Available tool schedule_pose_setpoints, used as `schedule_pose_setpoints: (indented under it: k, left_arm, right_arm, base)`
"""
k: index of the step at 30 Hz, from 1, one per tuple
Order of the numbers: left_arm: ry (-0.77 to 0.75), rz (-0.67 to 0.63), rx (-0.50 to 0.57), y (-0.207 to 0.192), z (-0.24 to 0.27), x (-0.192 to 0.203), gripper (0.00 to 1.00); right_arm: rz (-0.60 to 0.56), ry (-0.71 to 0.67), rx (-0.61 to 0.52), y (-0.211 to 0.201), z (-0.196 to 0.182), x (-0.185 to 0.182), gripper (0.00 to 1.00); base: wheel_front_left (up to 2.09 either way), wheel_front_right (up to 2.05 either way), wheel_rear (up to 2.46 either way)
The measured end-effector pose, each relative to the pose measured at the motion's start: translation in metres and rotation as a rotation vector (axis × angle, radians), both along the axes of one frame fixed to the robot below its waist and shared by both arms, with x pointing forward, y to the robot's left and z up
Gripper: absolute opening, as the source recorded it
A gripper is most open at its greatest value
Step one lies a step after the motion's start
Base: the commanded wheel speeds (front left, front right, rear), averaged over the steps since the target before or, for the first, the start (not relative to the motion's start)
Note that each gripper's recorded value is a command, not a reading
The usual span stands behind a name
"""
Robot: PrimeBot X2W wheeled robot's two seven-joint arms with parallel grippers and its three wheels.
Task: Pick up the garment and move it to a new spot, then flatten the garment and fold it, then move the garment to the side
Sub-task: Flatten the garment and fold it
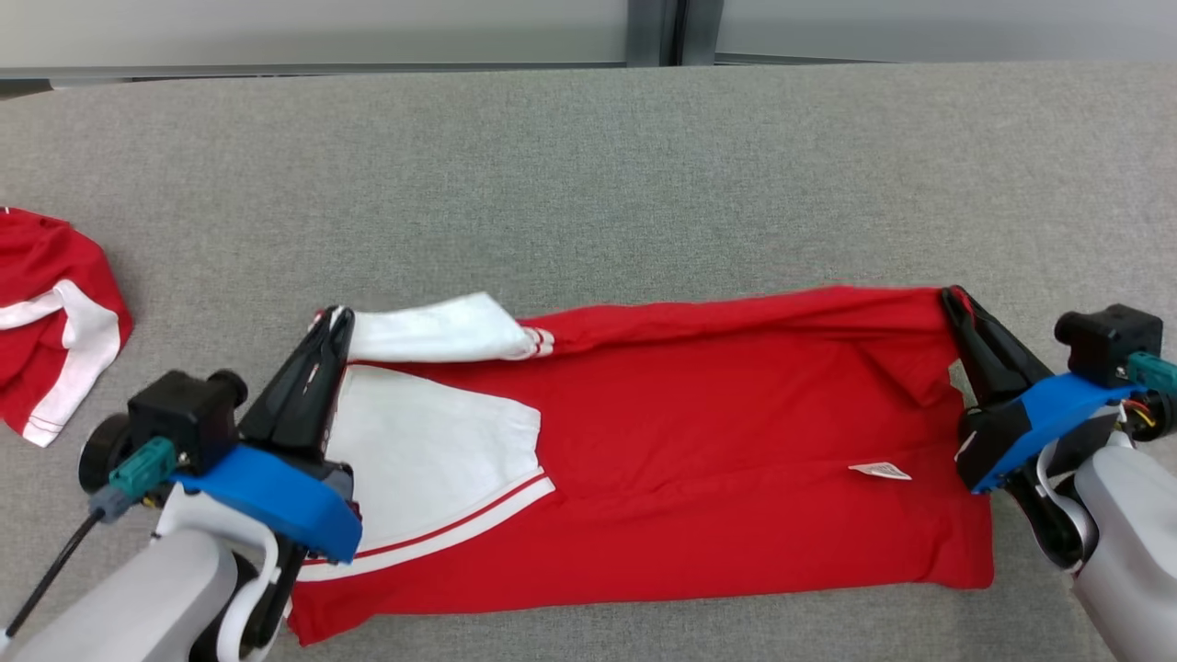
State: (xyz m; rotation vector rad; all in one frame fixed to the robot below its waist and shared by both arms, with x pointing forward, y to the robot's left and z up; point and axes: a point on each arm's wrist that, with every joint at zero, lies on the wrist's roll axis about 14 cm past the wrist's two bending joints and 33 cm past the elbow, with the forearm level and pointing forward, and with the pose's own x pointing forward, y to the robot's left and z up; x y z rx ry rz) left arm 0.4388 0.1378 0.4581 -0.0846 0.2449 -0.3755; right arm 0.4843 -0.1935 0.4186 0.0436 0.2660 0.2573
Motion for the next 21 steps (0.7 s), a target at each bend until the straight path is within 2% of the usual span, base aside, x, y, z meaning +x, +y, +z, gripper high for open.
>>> schedule_pose_setpoints:
  k: [17, 18, 19, 20, 21]
  left_arm:
    - [0.119, 0.153, -0.086, 0.015, -0.023, -0.053, 0.00]
    - [0.121, 0.161, -0.091, 0.016, -0.024, -0.054, 0.00]
    - [0.115, 0.169, -0.099, 0.016, -0.022, -0.054, 0.32]
    - [0.105, 0.179, -0.104, 0.018, -0.020, -0.053, 1.00]
    - [0.089, 0.186, -0.100, 0.020, -0.017, -0.052, 1.00]
  right_arm:
    - [-0.060, 0.005, 0.069, 0.001, -0.009, -0.042, 0.00]
    - [-0.065, 0.002, 0.076, 0.001, -0.008, -0.044, 0.19]
    - [-0.071, -0.004, 0.083, 0.000, -0.006, -0.045, 0.46]
    - [-0.074, -0.007, 0.085, -0.001, -0.005, -0.046, 1.00]
    - [-0.080, -0.010, 0.089, -0.002, -0.004, -0.047, 1.00]
  base:
    - [0.00, 0.00, 0.00]
    - [0.00, 0.00, 0.00]
    - [0.00, 0.00, 0.00]
    - [0.00, 0.00, 0.00]
    - [0.00, 0.00, 0.00]
